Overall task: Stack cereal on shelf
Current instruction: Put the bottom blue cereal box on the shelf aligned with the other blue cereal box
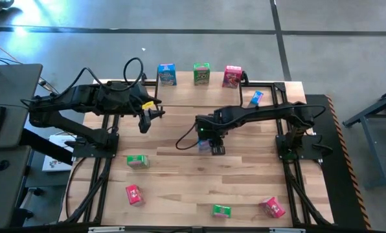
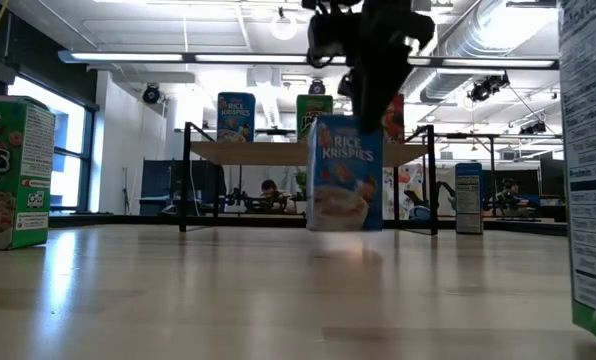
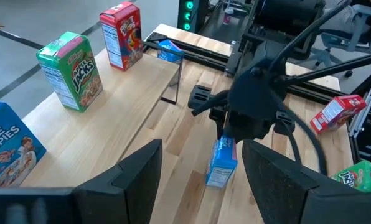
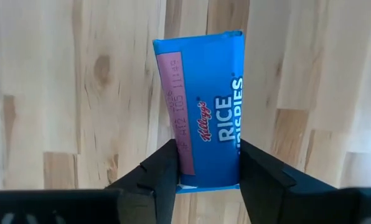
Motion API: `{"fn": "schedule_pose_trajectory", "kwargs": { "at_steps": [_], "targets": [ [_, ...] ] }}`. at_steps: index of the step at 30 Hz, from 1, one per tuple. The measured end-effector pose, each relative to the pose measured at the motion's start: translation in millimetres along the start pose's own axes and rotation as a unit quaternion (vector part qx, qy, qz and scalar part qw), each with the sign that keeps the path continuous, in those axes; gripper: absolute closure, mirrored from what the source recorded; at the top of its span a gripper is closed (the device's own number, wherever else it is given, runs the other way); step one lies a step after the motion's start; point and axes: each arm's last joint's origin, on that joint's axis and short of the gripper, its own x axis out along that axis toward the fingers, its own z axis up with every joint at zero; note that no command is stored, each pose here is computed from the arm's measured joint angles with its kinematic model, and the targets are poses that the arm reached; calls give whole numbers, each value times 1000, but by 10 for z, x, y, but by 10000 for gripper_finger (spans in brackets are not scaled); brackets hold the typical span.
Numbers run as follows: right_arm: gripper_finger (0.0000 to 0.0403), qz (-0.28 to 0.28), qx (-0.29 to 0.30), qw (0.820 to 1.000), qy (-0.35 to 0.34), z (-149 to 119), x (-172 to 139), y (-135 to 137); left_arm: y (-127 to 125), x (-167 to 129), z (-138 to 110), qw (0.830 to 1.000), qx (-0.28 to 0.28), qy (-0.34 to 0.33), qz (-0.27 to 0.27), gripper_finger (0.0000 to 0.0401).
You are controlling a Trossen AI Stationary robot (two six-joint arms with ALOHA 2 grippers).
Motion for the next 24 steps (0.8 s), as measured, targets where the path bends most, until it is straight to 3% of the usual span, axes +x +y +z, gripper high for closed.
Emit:
{"fn": "schedule_pose_trajectory", "kwargs": {
  "at_steps": [24],
  "targets": [
    [264,-22,11,989,-146,334,-1087,5,-40,126,-13,996,89,18,2,187]
  ]
}}
